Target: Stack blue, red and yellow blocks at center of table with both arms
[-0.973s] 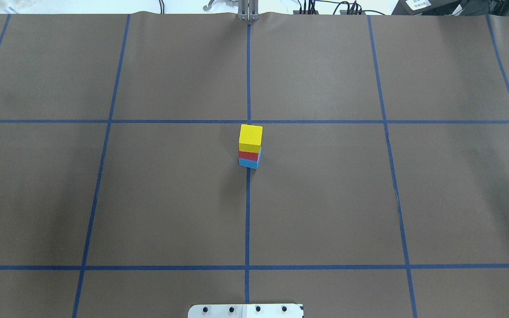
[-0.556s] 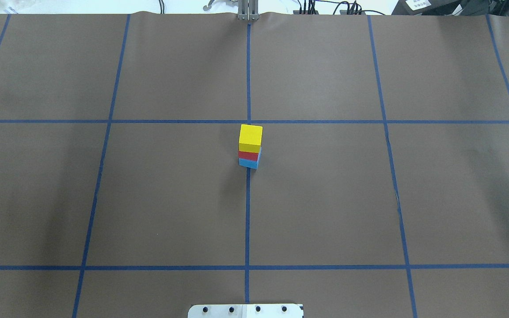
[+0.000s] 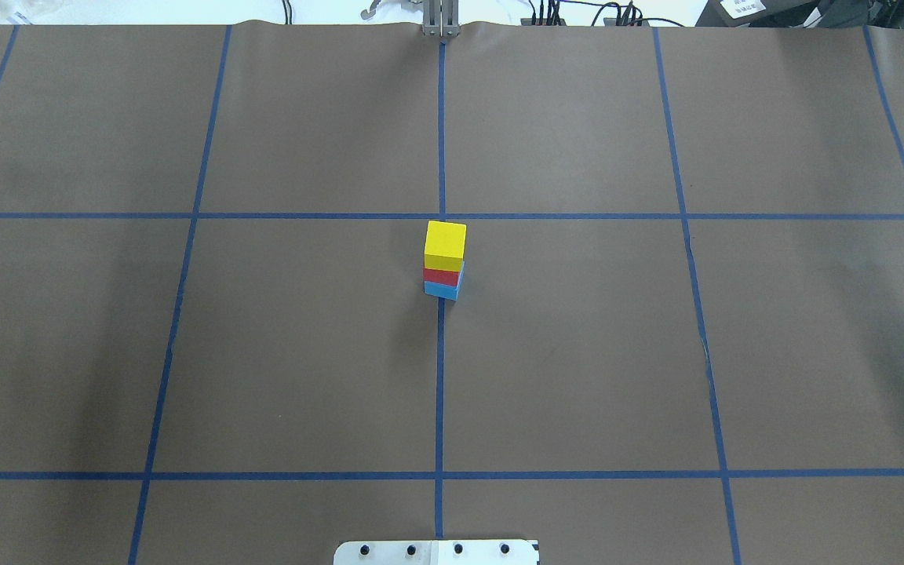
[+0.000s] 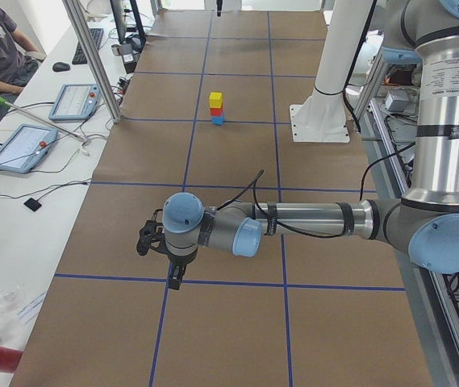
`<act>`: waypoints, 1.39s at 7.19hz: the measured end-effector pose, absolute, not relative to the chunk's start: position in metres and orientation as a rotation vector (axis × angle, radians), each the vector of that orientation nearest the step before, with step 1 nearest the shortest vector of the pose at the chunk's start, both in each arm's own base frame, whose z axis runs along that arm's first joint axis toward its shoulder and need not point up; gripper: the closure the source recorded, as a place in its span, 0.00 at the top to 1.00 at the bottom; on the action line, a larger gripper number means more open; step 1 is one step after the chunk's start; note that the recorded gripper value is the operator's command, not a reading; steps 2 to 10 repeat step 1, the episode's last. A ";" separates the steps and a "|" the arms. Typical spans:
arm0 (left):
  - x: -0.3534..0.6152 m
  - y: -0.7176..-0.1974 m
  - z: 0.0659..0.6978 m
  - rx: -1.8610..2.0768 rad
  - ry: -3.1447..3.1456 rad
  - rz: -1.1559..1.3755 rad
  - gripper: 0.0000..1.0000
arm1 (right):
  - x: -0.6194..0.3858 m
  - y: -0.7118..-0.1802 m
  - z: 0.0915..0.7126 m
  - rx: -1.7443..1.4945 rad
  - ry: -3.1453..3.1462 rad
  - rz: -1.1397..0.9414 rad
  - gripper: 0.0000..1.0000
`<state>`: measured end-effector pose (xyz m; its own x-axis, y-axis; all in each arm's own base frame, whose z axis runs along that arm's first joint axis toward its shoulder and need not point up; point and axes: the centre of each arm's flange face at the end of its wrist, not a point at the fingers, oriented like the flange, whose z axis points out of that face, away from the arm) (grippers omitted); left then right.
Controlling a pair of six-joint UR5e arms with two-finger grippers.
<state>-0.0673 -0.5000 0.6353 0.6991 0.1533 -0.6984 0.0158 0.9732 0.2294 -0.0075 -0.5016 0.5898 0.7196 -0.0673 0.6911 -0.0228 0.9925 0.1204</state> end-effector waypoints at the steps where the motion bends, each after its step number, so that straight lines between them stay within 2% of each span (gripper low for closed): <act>1: -0.067 -0.501 0.626 0.240 0.794 0.084 1.00 | -0.008 -0.502 0.592 0.121 -0.767 -0.024 1.00; 10: -0.067 -0.501 0.626 0.240 0.794 0.084 1.00 | -0.008 -0.502 0.592 0.121 -0.767 -0.024 1.00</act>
